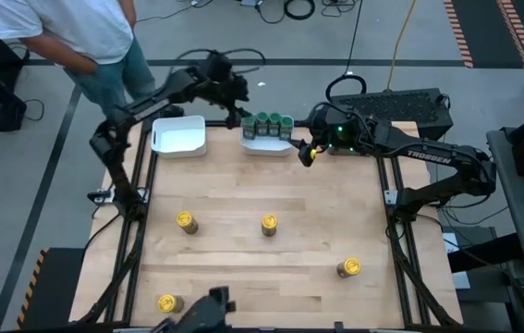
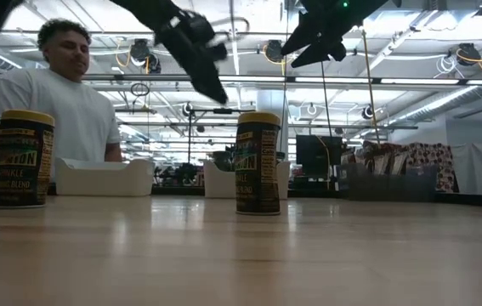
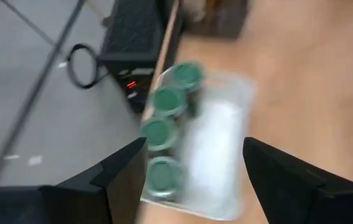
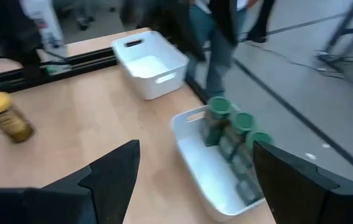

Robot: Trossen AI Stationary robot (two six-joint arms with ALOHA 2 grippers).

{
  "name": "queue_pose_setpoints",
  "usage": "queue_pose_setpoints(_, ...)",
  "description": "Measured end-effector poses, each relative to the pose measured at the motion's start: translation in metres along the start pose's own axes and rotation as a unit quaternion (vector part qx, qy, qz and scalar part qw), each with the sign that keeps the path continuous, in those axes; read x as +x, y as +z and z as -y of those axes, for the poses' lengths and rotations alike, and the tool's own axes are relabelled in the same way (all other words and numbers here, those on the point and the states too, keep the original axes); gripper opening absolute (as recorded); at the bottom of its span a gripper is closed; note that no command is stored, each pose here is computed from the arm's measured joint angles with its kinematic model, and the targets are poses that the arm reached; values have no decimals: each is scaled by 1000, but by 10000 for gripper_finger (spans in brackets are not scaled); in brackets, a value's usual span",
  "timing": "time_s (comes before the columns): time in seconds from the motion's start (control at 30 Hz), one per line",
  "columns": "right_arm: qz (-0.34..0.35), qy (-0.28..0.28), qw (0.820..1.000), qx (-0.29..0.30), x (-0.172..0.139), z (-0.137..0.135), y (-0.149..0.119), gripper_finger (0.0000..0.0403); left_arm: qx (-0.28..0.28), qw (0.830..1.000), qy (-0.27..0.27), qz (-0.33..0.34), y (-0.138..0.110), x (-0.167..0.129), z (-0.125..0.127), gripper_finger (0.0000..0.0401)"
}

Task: Sort spices by type
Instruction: Put the top right yellow seasoning bottle into the left white bin

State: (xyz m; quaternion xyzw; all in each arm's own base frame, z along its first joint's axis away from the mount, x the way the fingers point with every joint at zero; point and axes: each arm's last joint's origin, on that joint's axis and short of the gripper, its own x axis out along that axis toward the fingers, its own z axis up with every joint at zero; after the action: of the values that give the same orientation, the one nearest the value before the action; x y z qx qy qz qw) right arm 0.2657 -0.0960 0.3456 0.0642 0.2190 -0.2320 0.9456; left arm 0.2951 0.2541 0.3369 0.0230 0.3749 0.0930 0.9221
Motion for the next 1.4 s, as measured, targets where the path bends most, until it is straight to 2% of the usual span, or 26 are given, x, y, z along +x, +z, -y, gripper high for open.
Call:
queue_pose_setpoints(0.1, -3, 33, 999, 0, -1, -5, -1, 290, -41, 998, -41, 28, 8, -33, 16, 267)
queue_pose_setpoints(0.27, -13, 67, 997, -20, -3, -19, -4, 290, -43, 995, -91, 25, 22, -75, 72, 267)
queue_pose_setpoints(0.43, -27, 88, 994, -51, -10, -31, -8, 290, -46, 994, -97, 9, 35, -89, 137, 267)
queue_pose_setpoints(0.6, -38, 112, 990, -74, -25, -43, -11, 290, -61, 992, -107, -27, 35, -82, 198, 267)
queue_pose_setpoints(0.8, -51, 144, 986, -74, -43, -58, -16, 290, -39, 993, -109, 3, 31, -61, 253, 267)
queue_pose_setpoints(0.97, -55, 159, 985, -49, -49, -70, -18, 290, -34, 993, -107, 24, 29, -36, 269, 267)
queue_pose_setpoints(1.13, -66, 128, 989, -28, -54, -78, -23, 290, -27, 990, -141, 11, 25, -10, 282, 267)
queue_pose_setpoints(1.3, -85, 108, 990, -11, -59, -86, -30, 290, 16, 987, -156, -33, 13, 17, 308, 267)
queue_pose_setpoints(1.4, -96, 109, 989, -6, -63, -91, -34, 290, 36, 986, -157, -33, 11, 29, 317, 267)
